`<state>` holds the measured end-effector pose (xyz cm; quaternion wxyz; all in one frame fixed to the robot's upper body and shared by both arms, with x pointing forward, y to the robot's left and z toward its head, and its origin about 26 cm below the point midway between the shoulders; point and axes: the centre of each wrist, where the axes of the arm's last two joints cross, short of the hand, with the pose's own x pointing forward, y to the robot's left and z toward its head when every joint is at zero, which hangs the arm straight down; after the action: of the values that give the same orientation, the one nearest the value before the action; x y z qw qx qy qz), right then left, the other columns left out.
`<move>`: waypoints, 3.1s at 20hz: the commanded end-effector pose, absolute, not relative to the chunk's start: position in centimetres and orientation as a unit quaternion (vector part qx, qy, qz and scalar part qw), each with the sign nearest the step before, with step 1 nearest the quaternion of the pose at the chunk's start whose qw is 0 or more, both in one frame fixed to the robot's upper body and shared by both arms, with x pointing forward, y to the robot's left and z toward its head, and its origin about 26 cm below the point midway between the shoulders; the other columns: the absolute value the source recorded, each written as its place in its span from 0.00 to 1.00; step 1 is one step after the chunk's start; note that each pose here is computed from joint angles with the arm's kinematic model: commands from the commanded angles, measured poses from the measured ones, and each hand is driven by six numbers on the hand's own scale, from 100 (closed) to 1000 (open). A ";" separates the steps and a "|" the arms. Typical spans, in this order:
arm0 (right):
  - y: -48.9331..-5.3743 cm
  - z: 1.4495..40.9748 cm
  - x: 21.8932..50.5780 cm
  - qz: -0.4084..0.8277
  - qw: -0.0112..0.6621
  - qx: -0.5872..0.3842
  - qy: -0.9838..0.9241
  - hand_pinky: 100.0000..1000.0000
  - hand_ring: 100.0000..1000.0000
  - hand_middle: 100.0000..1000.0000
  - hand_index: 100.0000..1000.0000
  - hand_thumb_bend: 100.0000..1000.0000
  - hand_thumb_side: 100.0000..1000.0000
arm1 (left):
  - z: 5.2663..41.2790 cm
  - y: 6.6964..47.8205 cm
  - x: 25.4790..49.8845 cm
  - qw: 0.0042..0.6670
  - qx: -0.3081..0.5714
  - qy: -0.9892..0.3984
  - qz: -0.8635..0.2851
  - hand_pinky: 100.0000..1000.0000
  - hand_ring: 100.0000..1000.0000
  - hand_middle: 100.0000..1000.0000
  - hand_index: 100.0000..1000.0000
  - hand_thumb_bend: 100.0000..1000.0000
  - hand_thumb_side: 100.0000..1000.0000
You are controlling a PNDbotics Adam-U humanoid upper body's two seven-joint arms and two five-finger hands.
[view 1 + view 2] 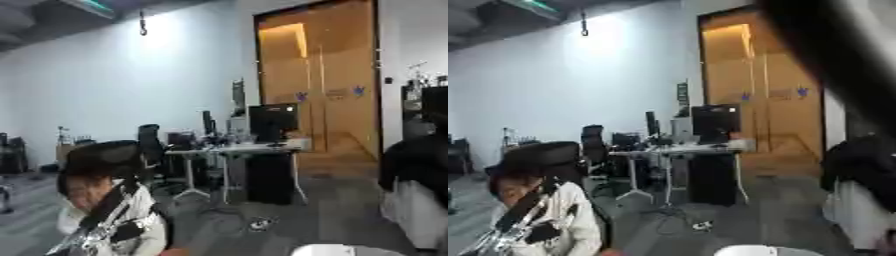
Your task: Pick up objects on the table and place them in the box.
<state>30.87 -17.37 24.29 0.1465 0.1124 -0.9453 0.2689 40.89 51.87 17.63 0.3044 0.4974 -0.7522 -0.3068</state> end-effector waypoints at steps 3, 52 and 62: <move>-17.3 24.7 30.7 0.274 0.138 0.111 -0.945 0.08 0.36 0.40 0.53 0.00 0.83 | 19.8 53.1 40.4 0.281 0.510 -0.755 -0.302 1.00 1.00 1.00 1.00 0.48 0.43; -17.5 24.7 30.7 0.334 0.176 0.029 -0.926 0.04 0.35 0.40 0.55 0.00 0.79 | 24.1 38.3 39.6 0.253 0.168 -0.775 -0.554 1.00 1.00 1.00 1.00 0.00 0.86; -17.2 24.8 30.7 0.348 0.177 0.032 -0.920 0.04 0.35 0.40 0.54 0.00 0.81 | 22.5 39.3 42.9 0.313 0.149 -0.741 -0.575 1.00 1.00 1.00 1.00 0.00 0.89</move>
<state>30.86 -17.33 24.17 0.1890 0.0314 -0.9177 0.3480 42.79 38.52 21.21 0.3192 0.1355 -0.7427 -0.5728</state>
